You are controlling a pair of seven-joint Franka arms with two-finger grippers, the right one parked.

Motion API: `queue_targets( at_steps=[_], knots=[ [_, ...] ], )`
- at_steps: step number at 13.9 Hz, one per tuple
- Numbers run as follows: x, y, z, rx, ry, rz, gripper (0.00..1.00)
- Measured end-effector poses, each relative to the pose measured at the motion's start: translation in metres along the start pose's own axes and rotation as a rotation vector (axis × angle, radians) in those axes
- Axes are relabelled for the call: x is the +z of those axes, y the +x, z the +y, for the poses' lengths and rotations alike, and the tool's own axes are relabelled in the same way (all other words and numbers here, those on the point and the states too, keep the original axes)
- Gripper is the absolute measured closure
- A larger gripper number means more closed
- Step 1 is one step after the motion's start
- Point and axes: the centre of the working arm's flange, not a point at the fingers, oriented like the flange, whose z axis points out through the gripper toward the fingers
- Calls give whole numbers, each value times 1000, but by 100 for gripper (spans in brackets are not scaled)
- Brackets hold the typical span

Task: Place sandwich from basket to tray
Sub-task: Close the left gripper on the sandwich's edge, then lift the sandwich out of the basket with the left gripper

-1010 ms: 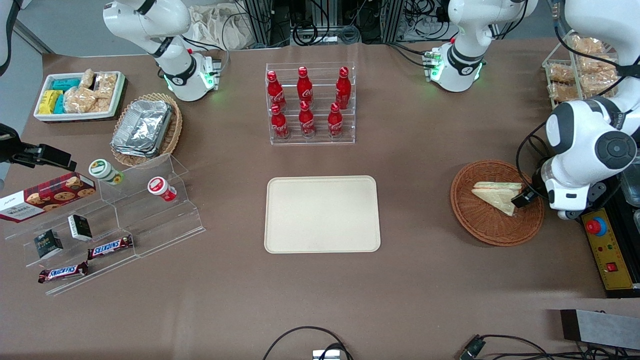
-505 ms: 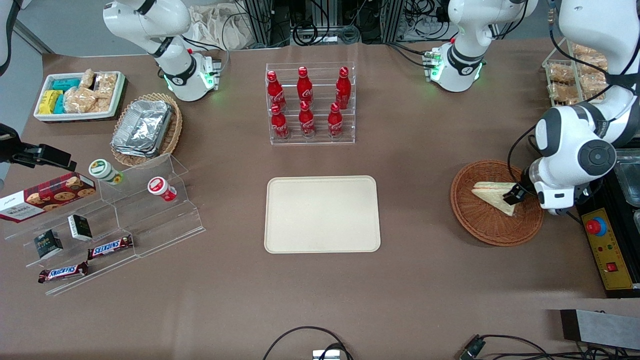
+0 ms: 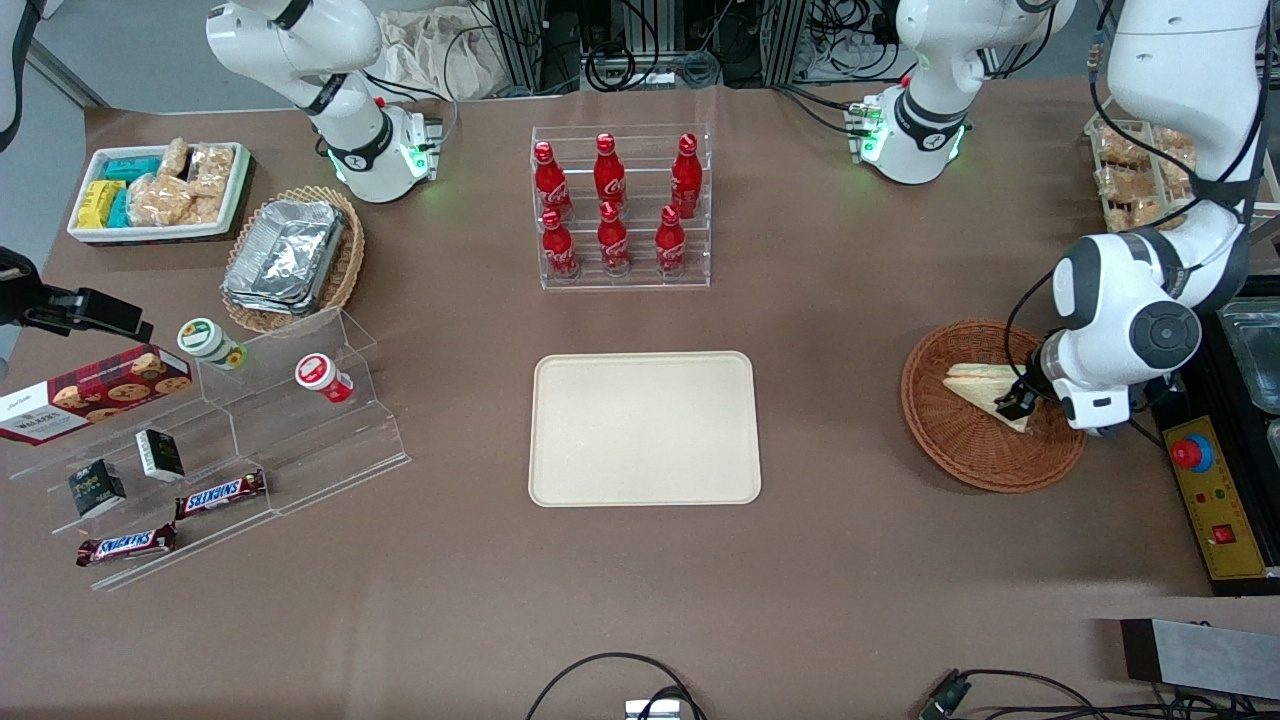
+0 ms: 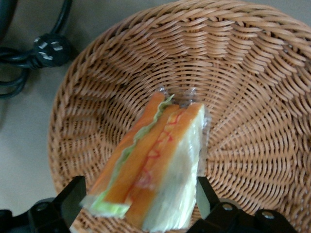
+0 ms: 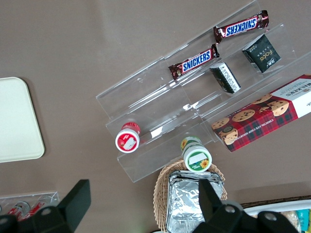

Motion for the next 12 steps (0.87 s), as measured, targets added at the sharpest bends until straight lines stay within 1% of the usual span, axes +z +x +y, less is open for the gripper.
queue_targets(
  at_steps=[3,4,6,7,8,9,10,12],
  knots=[
    [11,1,4,-13,-7,2,1],
    [11,2,6,-16,-9,4,6],
    [7,4,8,-18,-16,10,28],
    [4,5,10,-17,-22,14,41],
    [0,6,12,-16,-26,17,50],
    [-5,8,14,-4,-22,18,57],
    [-11,10,15,26,-4,9,61],
    [-39,18,17,103,46,-22,63]
  ],
)
